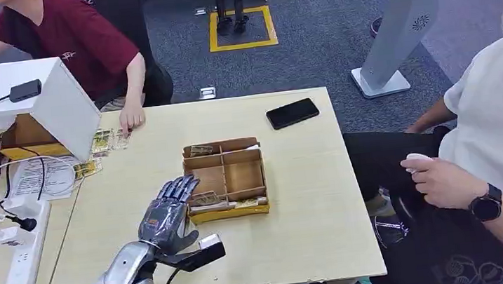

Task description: Pass the card to the sensor for recognition and then transmit it.

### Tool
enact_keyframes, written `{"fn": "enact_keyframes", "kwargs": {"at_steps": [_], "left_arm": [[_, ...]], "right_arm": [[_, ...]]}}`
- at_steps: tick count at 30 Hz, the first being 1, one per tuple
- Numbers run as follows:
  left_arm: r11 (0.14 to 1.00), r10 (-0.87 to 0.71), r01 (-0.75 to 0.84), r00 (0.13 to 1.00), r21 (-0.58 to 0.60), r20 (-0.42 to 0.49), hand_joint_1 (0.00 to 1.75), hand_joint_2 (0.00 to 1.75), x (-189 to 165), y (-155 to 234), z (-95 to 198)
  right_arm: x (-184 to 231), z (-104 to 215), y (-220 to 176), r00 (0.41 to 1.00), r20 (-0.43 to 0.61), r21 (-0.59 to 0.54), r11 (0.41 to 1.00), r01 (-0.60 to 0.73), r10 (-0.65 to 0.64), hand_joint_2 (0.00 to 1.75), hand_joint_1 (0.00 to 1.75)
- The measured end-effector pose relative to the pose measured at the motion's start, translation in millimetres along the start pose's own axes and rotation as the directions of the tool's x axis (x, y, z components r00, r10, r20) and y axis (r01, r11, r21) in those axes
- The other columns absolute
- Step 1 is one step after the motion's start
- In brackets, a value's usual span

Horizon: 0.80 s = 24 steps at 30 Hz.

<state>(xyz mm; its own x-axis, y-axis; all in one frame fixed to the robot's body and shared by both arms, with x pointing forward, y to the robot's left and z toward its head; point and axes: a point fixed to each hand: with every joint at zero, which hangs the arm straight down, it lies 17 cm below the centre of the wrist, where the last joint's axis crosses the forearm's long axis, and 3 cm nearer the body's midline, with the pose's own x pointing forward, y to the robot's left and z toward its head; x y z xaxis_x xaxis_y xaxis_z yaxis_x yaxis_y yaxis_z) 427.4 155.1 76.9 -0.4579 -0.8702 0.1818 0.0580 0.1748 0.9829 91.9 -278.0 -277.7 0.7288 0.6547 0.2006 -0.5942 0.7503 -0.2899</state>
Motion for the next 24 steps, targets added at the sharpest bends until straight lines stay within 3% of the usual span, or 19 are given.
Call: {"fn": "enact_keyframes", "kwargs": {"at_steps": [14,24], "left_arm": [[1.0,0.005,-0.005,1.0,0.009,0.002,0.0,1.75,-1,5,-4],[0.996,0.079,-0.081,0.996,0.049,0.035,0.0,1.75,18,22,-19]], "right_arm": [[0,0,0,1.0,-0.001,0.0,1.0,-0.001,0.001,1.75,0.0],[1,0,1,1.0,0.001,0.006,1.0,-0.002,0.002,1.75,0.0]]}}
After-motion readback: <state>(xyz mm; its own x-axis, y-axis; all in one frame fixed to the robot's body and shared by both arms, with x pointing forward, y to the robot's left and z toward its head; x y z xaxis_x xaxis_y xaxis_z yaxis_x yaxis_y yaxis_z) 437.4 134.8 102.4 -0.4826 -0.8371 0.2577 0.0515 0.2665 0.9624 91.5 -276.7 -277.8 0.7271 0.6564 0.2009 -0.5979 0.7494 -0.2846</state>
